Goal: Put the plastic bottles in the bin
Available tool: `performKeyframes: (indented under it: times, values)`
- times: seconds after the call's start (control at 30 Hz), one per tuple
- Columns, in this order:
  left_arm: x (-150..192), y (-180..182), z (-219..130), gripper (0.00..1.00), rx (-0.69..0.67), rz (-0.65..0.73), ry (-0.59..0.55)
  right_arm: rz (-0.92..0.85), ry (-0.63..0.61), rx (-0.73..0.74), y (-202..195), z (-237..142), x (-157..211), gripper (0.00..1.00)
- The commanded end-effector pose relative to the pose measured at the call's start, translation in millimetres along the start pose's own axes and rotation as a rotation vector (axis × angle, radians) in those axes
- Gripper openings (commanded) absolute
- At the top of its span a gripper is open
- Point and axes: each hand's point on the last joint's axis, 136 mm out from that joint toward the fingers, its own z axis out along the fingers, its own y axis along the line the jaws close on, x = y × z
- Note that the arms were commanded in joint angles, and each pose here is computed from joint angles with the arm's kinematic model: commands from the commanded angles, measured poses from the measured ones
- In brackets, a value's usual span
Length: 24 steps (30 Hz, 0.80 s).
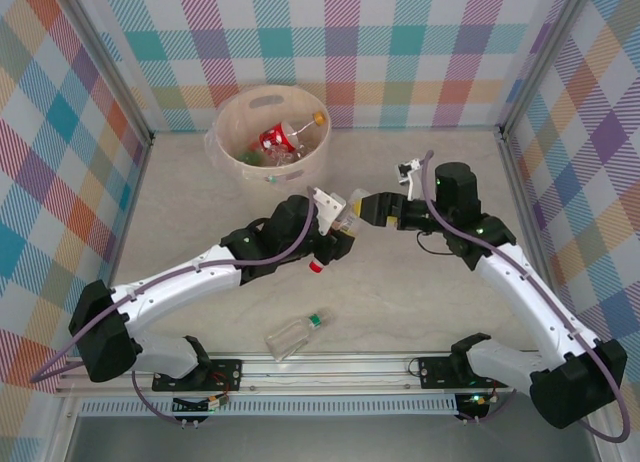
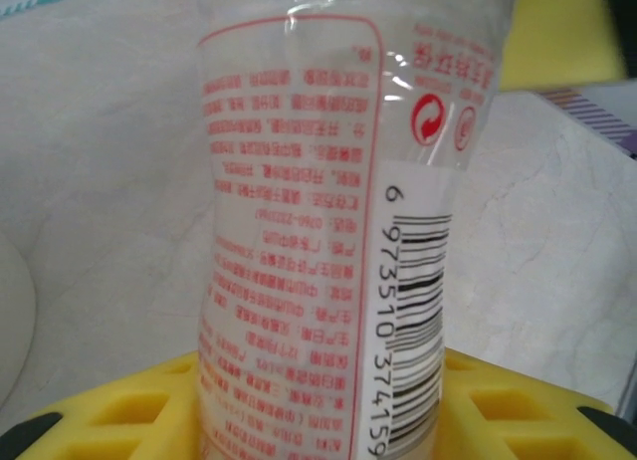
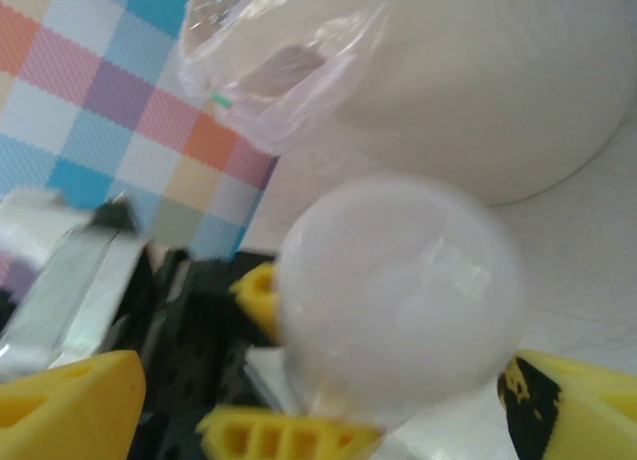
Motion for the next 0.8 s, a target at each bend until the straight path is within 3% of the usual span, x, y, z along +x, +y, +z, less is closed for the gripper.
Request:
performKeyframes:
  times: [0.0,0.13,0.23,0.5,0.77]
  values:
    - [-24.0,-18.7,-20.0,0.47,0.07,0.068,-0.112,-0.026,-0.025,0.095,-14.6,1.9,-12.7,0.92]
    - [-26.5,-11.9,-20.6,0.47,0.03,0.066,-0.132,-0.036,-0.049,0.167,-21.6,-6.0,-18.5,0.96]
    - [-28.4,-14.6,-18.6,0.47,0.045,0.072,-0.143,-0.03,-0.048,0.142,-19.0,-2.3,-21.6,0.95]
    - [-40.3,-1.7,-13.4,0.46,-0.035,0.082,-0.196,0.044,0.01,0.032,-12.8,15.8,-15.1,0.77]
    - [-56.9,9.1,-4.2,0.46,-0.11,0.082,-0.226,0.045,-0.012,0.088,-17.4,6.0,-13.5,0.6]
